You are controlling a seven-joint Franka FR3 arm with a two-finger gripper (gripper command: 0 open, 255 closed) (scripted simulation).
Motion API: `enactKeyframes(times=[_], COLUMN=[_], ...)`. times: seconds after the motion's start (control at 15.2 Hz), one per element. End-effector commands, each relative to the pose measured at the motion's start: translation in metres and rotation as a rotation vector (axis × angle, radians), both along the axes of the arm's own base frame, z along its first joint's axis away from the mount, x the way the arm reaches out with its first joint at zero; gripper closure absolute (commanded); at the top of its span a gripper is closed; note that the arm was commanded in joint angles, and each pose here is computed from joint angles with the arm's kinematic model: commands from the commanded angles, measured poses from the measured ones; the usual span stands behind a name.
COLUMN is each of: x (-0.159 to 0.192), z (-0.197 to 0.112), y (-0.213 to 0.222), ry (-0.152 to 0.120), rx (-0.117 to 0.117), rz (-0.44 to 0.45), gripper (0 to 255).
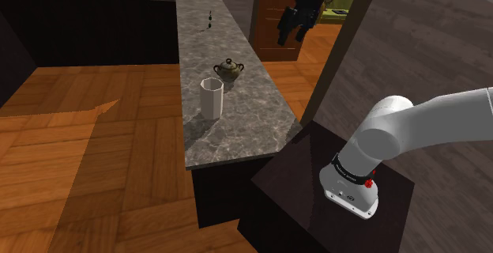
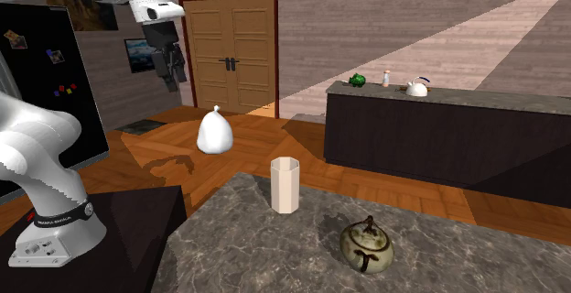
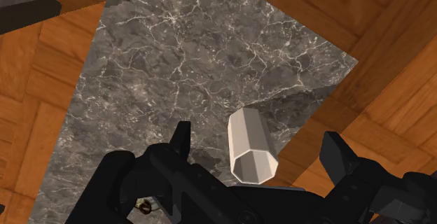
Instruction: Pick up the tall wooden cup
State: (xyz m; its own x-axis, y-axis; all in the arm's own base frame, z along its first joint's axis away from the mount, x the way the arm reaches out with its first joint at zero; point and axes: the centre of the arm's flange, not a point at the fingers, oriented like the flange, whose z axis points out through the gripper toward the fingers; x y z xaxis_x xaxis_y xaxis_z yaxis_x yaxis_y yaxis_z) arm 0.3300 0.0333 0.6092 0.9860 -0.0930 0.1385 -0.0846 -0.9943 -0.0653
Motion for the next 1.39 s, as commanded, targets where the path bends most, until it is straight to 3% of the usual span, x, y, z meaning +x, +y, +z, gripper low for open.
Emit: enactKeyframes(times=[0.0, 1.32], x=[0.000, 0.196], z=[0.000, -0.182], y=[0.000, 0.012], ry=[0.000, 0.041], rx=[0.000, -0.024], rz=[0.000, -0.051], gripper=[0, 0])
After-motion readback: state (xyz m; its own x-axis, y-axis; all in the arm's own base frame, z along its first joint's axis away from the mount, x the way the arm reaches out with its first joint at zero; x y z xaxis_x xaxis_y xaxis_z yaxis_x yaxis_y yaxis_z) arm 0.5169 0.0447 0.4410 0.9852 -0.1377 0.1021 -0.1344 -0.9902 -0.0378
